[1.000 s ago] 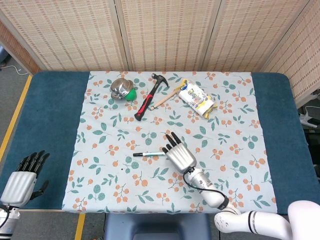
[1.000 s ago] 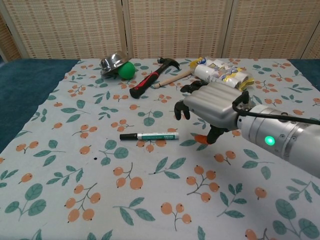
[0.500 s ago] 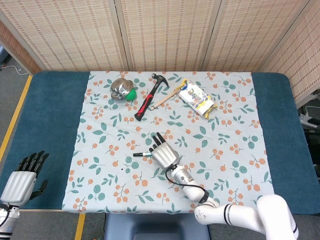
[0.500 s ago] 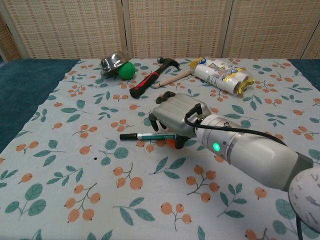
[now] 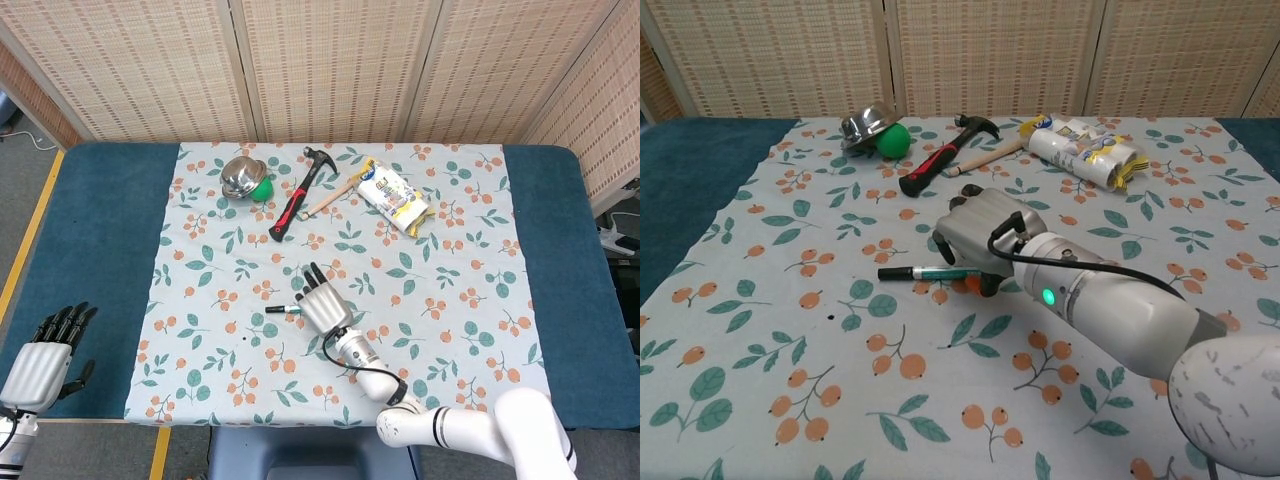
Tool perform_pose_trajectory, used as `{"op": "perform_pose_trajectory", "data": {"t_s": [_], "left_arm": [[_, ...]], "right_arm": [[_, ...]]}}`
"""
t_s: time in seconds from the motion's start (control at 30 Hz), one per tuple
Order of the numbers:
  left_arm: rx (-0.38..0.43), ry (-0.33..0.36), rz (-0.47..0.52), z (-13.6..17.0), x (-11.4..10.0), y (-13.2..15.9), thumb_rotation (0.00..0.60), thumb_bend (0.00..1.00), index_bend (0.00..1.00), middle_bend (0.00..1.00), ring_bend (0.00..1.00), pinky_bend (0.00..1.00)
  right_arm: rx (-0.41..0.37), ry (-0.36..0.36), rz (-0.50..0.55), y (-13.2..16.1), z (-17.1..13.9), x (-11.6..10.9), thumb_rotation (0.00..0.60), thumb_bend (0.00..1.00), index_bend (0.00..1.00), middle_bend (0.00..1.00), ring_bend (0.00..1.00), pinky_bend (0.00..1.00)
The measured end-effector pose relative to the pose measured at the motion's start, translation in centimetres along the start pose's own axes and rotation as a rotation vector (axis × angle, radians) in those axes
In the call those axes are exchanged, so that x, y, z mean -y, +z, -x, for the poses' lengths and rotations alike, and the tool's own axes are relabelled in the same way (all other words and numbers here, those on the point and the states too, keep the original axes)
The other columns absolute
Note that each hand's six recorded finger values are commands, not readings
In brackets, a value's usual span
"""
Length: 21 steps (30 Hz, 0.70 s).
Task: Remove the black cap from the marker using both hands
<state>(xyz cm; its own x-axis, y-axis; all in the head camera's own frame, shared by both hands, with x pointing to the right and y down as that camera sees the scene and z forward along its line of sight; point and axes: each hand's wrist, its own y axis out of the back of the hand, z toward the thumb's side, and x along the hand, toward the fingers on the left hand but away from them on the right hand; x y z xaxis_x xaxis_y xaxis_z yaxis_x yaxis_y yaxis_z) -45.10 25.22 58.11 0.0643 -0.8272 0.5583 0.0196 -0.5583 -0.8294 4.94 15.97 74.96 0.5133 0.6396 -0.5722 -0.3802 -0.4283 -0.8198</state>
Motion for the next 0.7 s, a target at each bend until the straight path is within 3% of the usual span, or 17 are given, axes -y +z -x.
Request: {"op": "perform_pose_trajectory", "data": {"t_s": [0.5,0.7], "left_arm": [[-0.001,-0.019,-0.006,-0.07,0.42,0.17,0.600,0.42,0.00,0.00,0.00,0.11],[-0.011,-0.021,-0.007,-0.04,0.35,0.07,0.600,0.42,0.00,0.00,0.00,0.11]], "right_arm": [[0.001,-0.006,-0.011,0.48,-0.06,0.33,0.600,0.32,0.50,0.46,0.16,0.00],[0.002,0.007,0.008,0.61,-0.24,0.68,0.600,0.34,0.64,0.58,0.27,0.02]]}}
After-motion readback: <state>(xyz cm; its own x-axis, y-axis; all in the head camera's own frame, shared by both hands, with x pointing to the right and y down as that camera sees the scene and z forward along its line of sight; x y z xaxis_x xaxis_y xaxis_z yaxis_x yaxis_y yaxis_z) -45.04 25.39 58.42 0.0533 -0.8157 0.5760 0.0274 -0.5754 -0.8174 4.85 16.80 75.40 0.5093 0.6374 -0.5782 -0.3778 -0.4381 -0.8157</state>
